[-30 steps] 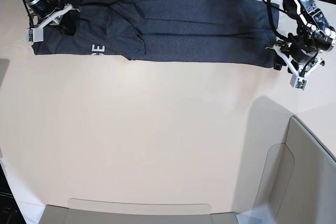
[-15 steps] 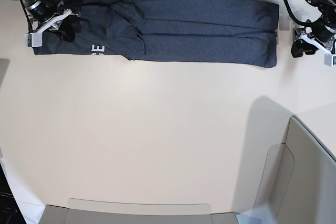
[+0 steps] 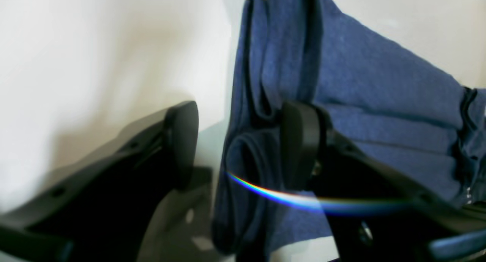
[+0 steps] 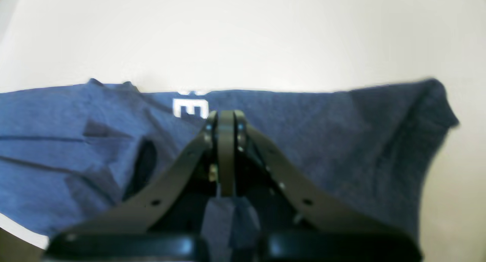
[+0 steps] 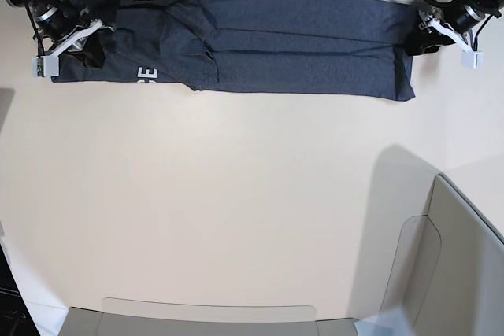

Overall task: Layout the t-shirt on the table in an organized manner, then fold the t-shirt properly
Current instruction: 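Grasp both ends of the folded strip with the grippers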

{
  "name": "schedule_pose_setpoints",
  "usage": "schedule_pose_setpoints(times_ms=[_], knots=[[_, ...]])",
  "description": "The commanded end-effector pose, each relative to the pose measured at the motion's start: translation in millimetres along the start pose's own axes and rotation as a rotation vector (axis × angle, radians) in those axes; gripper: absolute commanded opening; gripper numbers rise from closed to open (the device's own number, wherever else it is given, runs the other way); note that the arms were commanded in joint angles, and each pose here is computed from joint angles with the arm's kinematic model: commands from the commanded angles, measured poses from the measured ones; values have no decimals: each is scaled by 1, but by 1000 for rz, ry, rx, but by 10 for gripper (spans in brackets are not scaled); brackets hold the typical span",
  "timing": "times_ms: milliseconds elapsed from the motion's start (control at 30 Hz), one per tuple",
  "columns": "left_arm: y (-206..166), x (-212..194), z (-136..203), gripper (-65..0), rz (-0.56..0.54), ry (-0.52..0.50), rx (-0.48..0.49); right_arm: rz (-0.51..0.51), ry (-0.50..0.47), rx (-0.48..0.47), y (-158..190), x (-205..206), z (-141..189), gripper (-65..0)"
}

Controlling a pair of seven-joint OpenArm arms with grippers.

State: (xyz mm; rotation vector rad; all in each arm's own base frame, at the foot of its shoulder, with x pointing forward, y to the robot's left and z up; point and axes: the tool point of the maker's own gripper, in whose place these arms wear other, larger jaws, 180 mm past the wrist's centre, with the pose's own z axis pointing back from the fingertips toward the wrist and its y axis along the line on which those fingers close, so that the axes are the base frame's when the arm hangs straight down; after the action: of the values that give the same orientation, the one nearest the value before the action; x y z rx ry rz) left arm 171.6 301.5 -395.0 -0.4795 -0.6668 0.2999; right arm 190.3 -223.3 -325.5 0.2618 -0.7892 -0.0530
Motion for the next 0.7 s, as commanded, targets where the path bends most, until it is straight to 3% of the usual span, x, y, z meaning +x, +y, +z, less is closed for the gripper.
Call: schedule_pose_setpoints(times_ms=[0,133,367,667], knots=[[5,-6,4,-313,-17,48,28,19,-13,0,1,7,3,-650],[5,-6,4,-313,-17,48,28,19,-10,-1,1,6,3,-650],[4,-3,2,-313,-20,41,25,13,-13,7,3,5,2,-491],[-6,-7,-5,-313,-29,62,-13,14,-19,0,1,7,3,-481]])
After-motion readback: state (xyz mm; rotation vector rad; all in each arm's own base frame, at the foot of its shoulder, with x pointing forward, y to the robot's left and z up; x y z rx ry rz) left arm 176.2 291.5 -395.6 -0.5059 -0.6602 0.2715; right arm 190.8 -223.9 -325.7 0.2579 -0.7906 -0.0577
